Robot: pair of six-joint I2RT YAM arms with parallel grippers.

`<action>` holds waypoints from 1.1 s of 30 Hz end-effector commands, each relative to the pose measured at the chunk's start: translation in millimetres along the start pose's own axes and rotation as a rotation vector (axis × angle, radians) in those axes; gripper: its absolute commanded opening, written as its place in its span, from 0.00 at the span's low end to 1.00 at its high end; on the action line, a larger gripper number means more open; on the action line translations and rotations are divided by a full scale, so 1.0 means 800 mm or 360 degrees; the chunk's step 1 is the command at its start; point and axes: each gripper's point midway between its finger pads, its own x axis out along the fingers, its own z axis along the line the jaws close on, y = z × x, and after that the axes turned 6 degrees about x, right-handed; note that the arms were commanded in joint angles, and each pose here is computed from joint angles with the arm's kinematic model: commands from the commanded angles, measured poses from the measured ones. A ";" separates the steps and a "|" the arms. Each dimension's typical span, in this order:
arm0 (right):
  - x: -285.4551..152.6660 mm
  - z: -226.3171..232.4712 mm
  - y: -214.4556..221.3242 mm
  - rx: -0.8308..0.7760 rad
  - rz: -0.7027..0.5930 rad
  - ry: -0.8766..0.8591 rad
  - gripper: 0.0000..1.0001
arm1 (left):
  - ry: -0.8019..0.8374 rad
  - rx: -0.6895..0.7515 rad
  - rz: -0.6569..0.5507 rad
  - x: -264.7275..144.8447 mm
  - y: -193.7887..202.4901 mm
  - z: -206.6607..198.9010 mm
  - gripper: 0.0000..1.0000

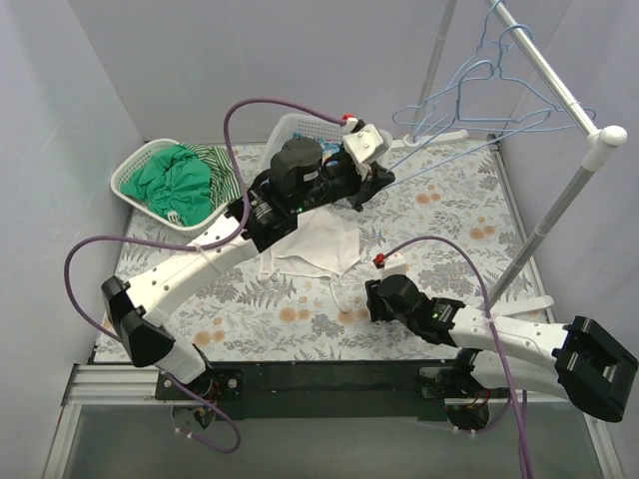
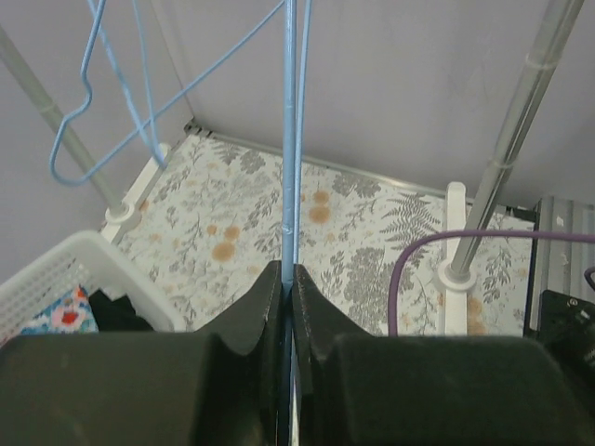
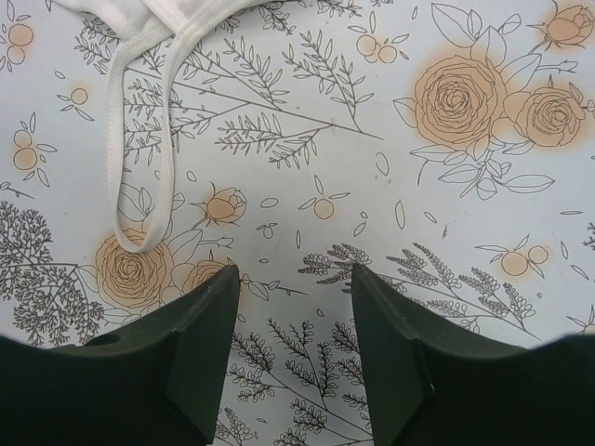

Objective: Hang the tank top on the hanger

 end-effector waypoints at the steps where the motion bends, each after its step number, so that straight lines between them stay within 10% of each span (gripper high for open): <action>1: -0.012 0.009 -0.039 0.0101 -0.0122 0.0002 0.60 | -0.0188 0.0001 -0.0013 -0.071 -0.020 0.012 0.00; 23: 0.048 0.101 -0.061 0.0169 0.0012 -0.0237 0.53 | -0.0713 -0.0324 0.0961 -0.324 0.161 -0.008 0.00; 33: 0.079 0.081 -0.024 0.0174 0.0168 -0.0040 0.32 | -0.0674 -0.0340 0.0917 -0.343 0.168 -0.021 0.00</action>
